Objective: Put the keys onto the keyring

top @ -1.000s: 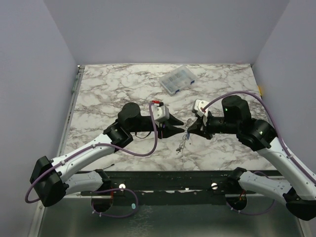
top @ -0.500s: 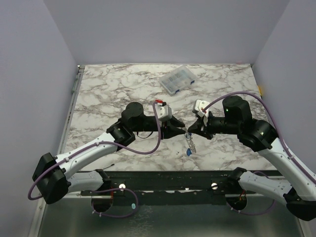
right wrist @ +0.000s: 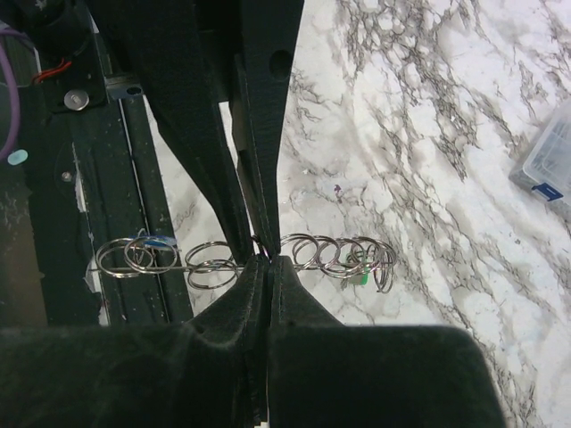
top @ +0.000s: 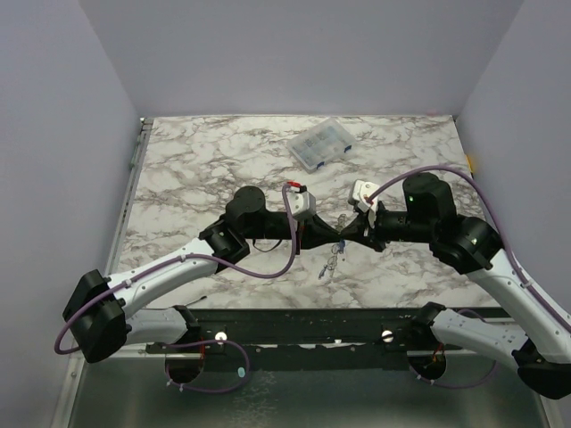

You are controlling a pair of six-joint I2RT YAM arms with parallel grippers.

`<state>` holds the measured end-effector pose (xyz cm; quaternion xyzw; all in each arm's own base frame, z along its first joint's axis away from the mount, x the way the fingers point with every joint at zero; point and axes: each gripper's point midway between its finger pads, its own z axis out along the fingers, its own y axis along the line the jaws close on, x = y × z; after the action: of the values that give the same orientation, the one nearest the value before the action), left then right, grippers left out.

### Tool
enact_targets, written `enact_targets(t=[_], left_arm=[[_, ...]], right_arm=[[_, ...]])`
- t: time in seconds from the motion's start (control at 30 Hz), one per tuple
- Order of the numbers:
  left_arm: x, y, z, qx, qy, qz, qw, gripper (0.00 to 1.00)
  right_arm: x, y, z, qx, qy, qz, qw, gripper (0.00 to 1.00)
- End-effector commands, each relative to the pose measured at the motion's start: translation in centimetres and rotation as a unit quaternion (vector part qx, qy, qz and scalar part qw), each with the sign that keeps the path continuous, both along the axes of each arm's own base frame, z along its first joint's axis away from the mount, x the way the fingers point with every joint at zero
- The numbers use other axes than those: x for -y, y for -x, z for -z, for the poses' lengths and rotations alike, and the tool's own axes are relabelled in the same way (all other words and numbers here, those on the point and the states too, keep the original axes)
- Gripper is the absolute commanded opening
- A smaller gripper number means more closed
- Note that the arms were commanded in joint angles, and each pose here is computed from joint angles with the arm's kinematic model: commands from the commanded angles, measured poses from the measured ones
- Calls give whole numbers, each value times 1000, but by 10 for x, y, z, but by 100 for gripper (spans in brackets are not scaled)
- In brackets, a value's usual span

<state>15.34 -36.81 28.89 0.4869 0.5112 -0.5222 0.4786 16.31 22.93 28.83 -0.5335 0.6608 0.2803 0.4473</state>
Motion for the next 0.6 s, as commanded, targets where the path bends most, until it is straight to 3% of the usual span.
enact_targets(t=[0.0,0.3,0.37,0.43,0.57], left_arm=[[4,2,-5,2,10,2,1000,0],[-2,13,-20,31,35,12,999,0],[-4,14,-24,36,44,11,998,0],[-5,16,-29,41,53,13,998,0],[-8,18,-36,49,66,9,997,0]], right_arm=[[-6,4,-33,36,-45,-15,998,1],[-5,11,-49,74,-98,-17,992,2],[-6,11,-48,71,-99,-18,992,11],[-6,13,-48,68,-101,-21,992,27],[-6,16,-53,76,-113,-25,990,38]])
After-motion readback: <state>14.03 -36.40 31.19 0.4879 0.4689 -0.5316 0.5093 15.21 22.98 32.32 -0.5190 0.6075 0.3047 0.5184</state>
